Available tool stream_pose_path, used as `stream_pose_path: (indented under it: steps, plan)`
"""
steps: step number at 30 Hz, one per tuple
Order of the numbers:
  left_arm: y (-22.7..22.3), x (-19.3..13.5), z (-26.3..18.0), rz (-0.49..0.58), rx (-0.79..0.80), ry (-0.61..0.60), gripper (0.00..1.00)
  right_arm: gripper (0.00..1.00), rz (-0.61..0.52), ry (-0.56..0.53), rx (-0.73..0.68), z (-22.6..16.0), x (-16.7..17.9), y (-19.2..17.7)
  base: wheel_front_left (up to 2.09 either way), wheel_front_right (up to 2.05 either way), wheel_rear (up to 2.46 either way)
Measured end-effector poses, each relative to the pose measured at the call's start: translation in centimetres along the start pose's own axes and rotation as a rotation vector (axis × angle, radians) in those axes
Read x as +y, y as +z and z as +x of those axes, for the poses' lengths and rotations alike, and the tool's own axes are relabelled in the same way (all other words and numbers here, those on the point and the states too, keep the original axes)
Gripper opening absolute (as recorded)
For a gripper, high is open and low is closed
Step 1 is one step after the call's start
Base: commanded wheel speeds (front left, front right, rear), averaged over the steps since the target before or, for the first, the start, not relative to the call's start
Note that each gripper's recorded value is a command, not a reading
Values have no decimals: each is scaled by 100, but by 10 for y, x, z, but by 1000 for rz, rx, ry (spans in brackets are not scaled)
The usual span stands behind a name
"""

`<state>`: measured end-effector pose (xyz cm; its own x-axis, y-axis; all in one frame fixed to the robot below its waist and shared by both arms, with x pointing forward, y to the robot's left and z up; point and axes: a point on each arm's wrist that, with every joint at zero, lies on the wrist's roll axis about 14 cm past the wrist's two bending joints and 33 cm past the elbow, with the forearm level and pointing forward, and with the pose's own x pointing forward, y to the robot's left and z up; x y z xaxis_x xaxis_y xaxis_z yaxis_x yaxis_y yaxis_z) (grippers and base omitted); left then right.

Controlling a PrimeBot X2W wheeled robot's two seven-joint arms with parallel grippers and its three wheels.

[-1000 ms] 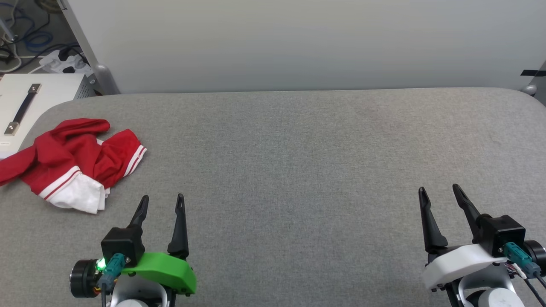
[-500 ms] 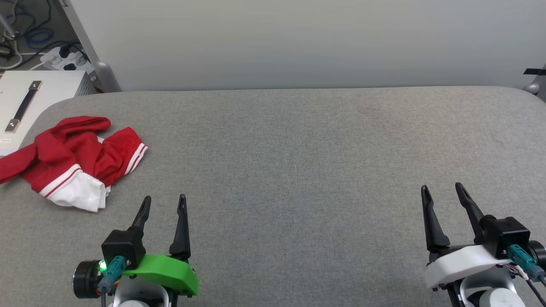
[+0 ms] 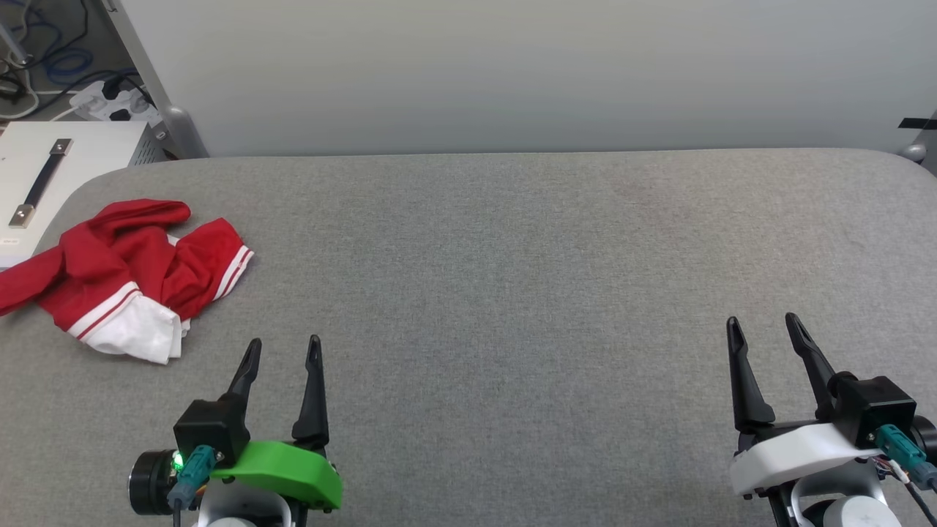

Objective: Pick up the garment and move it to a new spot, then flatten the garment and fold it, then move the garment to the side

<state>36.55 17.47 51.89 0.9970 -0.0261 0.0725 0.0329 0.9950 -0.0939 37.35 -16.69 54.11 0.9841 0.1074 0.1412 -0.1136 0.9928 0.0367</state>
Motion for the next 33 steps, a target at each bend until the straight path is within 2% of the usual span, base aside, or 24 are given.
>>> stream_pose_path:
  steps: [18,33]
  plan:
    - [1,4,-5,-34,-24,8,100,100,13,16,-11,1,5,-4,0,0,0]
    - [6,42,-32,-30,-53,126,100,100,59,193,15,18,66,-21,0,0,0]
